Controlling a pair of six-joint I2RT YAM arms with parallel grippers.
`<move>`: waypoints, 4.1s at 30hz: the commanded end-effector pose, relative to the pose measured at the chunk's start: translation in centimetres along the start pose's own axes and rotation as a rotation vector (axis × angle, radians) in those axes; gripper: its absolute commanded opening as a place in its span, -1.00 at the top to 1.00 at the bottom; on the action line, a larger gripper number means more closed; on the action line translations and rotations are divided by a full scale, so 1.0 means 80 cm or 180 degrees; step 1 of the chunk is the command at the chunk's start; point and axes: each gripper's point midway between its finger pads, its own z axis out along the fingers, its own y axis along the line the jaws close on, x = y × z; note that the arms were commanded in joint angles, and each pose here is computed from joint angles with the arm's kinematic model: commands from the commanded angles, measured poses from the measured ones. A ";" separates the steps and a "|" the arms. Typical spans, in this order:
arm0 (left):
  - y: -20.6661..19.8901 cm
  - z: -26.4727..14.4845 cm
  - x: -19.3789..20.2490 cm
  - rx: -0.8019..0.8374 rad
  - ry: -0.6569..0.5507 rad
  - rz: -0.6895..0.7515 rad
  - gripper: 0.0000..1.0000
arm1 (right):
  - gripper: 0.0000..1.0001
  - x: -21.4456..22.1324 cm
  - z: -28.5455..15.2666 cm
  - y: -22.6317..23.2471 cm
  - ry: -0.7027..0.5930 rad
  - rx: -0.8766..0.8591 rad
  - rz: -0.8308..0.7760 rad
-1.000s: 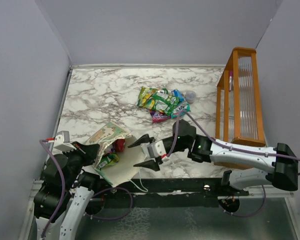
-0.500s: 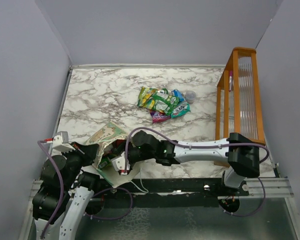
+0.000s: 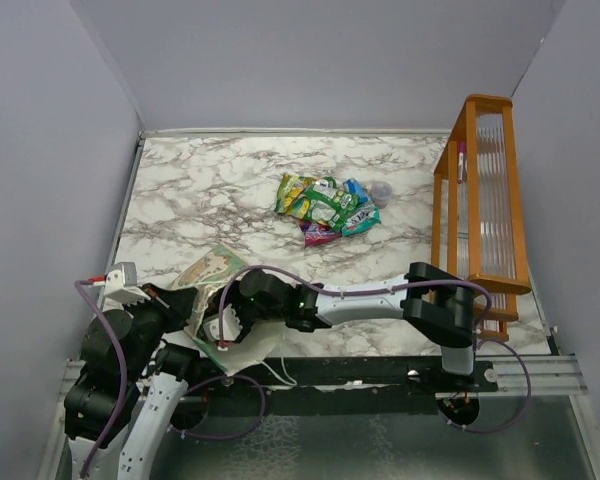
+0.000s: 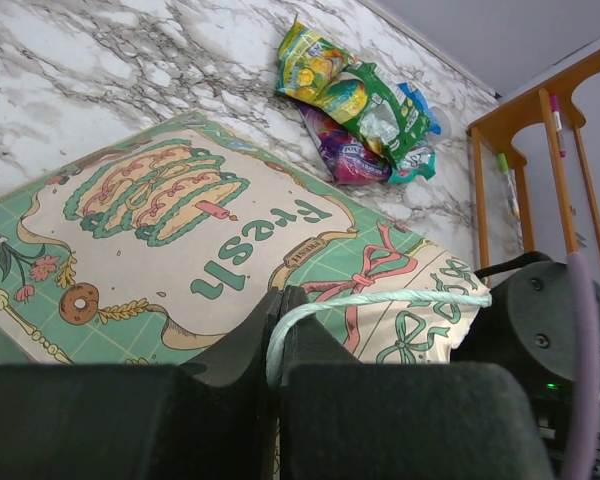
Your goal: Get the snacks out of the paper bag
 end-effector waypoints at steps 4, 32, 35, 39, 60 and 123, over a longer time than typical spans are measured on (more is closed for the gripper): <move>-0.001 -0.006 -0.011 -0.0049 -0.0068 0.0001 1.00 | -0.08 0.012 0.029 -0.021 0.0181 0.0283 -0.0124; 0.001 -0.001 -0.008 -0.0051 -0.0068 -0.0004 1.00 | 0.97 -0.077 -0.119 -0.058 -0.0692 0.0540 0.0522; 0.002 -0.001 -0.007 -0.0061 -0.0070 -0.0003 1.00 | 0.98 -0.092 -0.149 -0.058 -0.0832 0.0516 0.0528; 0.004 0.000 -0.006 -0.0071 -0.0063 0.0007 1.00 | 0.97 -0.116 -0.193 -0.065 -0.1106 0.0560 0.0504; 0.003 -0.004 -0.006 -0.0067 -0.0071 -0.0032 1.00 | 0.97 -0.099 -0.399 -0.210 -0.1139 0.2927 0.1129; 0.002 -0.005 -0.008 -0.0081 -0.0056 -0.0008 1.00 | 0.39 0.350 -0.261 -0.128 0.1460 0.2354 0.2573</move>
